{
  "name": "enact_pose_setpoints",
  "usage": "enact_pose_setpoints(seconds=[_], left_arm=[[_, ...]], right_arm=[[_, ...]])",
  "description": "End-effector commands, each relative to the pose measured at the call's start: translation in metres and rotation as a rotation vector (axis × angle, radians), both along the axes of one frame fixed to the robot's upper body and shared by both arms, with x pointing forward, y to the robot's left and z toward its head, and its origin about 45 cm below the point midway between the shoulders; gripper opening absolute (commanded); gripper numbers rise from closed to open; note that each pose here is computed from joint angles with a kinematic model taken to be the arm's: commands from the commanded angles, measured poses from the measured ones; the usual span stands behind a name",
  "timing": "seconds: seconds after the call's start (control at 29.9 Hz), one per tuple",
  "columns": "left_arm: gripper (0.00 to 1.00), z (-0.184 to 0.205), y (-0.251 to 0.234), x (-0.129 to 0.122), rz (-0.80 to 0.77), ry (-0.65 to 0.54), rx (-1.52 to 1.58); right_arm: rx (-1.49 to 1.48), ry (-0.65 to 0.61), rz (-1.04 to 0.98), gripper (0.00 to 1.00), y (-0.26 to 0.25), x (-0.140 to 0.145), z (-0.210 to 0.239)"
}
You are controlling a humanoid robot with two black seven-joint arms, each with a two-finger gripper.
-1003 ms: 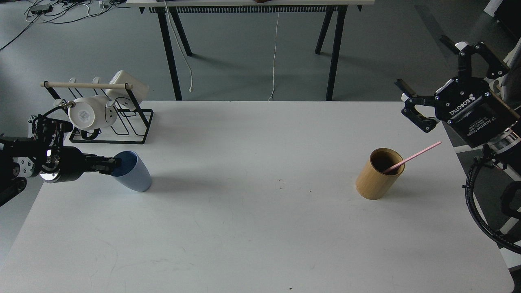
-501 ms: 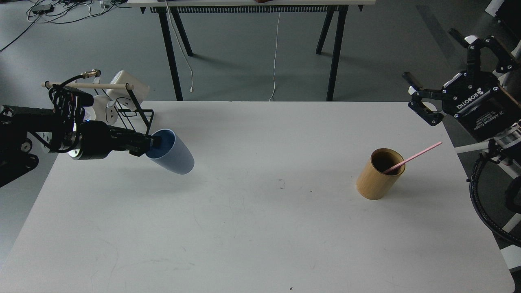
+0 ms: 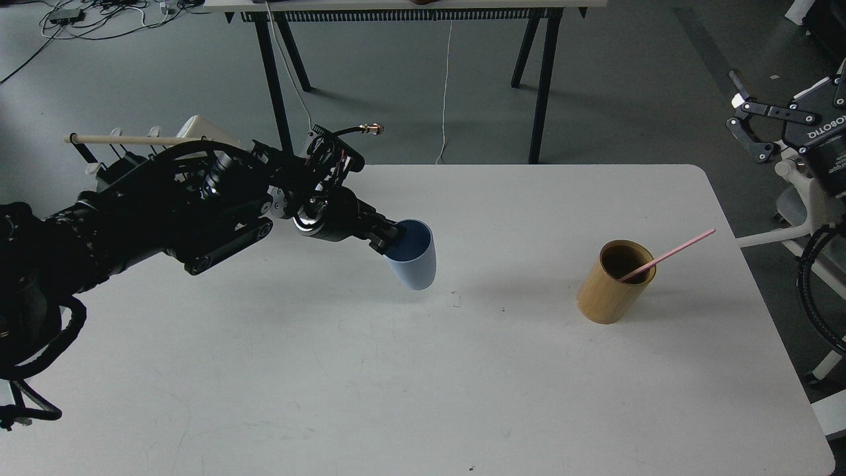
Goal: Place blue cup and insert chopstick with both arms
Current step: 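Carry the blue cup toward table center and set it down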
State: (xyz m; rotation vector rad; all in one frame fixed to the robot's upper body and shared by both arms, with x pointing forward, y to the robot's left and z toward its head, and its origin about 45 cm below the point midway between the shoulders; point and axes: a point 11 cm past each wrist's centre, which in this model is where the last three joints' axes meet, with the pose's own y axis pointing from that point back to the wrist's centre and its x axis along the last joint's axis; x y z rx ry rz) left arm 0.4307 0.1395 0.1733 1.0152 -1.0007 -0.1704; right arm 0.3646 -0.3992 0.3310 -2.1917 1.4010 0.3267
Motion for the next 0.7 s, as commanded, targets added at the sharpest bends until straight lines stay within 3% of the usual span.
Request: enact_pose_setpoints(seconds=[0.0, 0.67], left_arm=[[0.04, -0.0145, -0.0188, -0.0068, -0.048, 0.003, 0.041], [0.10, -0.0220, -0.0213, -0.0069, -0.044, -0.003, 0.050]], right_arm=[[0.004, 0.008, -0.004, 0.99, -0.0013, -0.0010, -0.0027], [0.006, 0.018, -0.012, 0.99, -0.0032, -0.0015, -0.0075]])
